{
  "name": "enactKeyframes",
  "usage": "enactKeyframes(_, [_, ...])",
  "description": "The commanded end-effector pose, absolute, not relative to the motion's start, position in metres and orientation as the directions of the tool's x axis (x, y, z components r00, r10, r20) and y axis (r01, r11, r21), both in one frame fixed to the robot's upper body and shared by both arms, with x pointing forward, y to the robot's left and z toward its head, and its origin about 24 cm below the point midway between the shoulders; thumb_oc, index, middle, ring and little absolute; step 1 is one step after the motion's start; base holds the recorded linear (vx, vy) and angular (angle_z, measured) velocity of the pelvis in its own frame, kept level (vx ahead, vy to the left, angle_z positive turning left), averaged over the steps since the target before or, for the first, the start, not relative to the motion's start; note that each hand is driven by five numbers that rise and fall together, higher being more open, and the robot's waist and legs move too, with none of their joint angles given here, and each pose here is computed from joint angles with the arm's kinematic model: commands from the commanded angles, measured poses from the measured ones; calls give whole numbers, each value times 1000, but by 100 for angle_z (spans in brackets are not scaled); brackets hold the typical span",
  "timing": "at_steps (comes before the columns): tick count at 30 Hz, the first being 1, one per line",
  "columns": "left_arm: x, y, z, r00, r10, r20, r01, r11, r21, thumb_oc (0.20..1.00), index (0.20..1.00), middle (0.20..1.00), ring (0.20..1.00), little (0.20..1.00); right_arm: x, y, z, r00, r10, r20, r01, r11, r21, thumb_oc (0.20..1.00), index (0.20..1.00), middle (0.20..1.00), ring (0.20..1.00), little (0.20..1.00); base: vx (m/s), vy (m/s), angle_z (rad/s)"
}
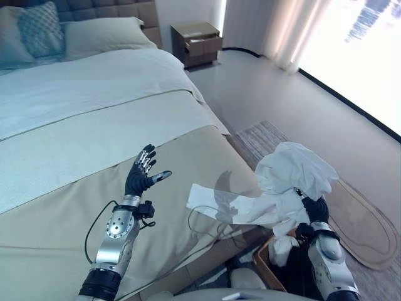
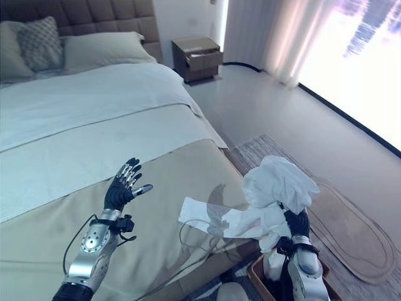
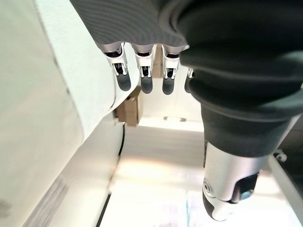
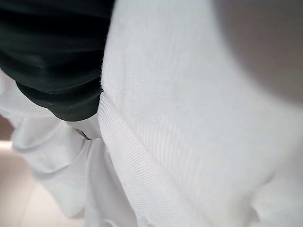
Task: Pick up clothes into the bucket
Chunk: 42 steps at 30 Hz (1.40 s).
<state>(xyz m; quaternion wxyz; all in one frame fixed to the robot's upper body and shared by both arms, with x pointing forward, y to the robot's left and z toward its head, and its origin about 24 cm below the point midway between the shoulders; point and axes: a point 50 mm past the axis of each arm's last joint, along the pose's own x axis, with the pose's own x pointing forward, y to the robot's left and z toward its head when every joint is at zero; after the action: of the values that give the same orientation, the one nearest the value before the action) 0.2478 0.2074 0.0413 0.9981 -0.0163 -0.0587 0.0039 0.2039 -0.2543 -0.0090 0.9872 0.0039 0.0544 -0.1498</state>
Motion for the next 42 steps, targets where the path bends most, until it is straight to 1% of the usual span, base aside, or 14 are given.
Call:
enactKeyframes(1, [246,233,64,960,109,259,-97,994,-59,1000,1000,1000,1000,1000,225,-263,57,920,-311,237,301,950,80,200,200,200,200,200,-129,-31,-43])
enactKeyframes(5, [241,245,70,942,175,287,-155,984,-90,1000,1000,1000,1000,1000,223,-267,68,896,-340,287,318,940,120,200,200,200,200,200,-66,-123,-48])
enactKeyframes(9, [237,249,68,947,170,272,-151,985,-88,1000,1000,1000,1000,1000,228,-264,82,876,-347,335,300,936,183,200,200,200,200,200,-69,-185,-62])
enactKeyframes(11, [237,250,65,949,181,257,-155,981,-116,1000,1000,1000,1000,1000,233,-259,90,870,-333,363,276,940,202,200,200,200,200,200,-151,-214,-48])
enactKeyframes(14, [239,250,62,949,198,244,-169,976,-137,1000,1000,1000,1000,1000,235,-255,99,862,-318,394,272,947,170,200,200,200,200,200,-83,-182,-68])
enactKeyframes(17, [237,249,55,952,218,216,-186,969,-161,1000,1000,1000,1000,1000,236,-257,105,845,-336,416,284,941,184,200,200,200,200,200,-45,-206,-44])
enactKeyframes(22, [236,243,50,957,210,202,-164,961,-221,1000,1000,1000,1000,1000,226,-262,111,848,-288,445,312,950,21,200,200,200,200,200,-34,-281,-16])
enactKeyframes(25, [232,245,48,955,222,198,-174,956,-235,1000,1000,1000,1000,1000,225,-262,110,851,-276,447,298,954,20,200,200,200,200,200,-6,-304,-6])
enactKeyframes(29, [228,244,49,950,229,211,-175,953,-248,1000,1000,1000,1000,1000,230,-267,107,856,-284,433,306,952,19,200,200,200,200,200,-4,-168,-17])
enactKeyframes(34, [224,241,46,958,196,210,-151,965,-213,1000,1000,1000,1000,1000,233,-283,88,860,-367,356,395,918,-8,200,200,200,200,200,-11,-9,-56])
enactKeyframes(36, [225,241,46,956,198,215,-152,965,-212,1000,1000,1000,1000,1000,236,-284,87,851,-387,354,411,911,7,200,200,200,200,200,-137,102,-71])
enactKeyframes(37, [231,240,57,943,195,271,-133,964,-230,1000,1000,1000,1000,1000,246,-282,93,842,-391,372,414,910,22,200,200,200,200,200,-213,111,-54])
enactKeyframes(38, [231,240,57,942,195,273,-133,964,-230,1000,1000,1000,1000,1000,247,-282,93,841,-391,373,414,910,22,200,200,200,200,200,-297,160,-53])
enactKeyframes(42, [237,235,75,914,187,359,-91,959,-269,1000,1000,1000,1000,1000,268,-274,109,830,-373,415,397,917,29,200,200,200,200,200,-176,102,-73])
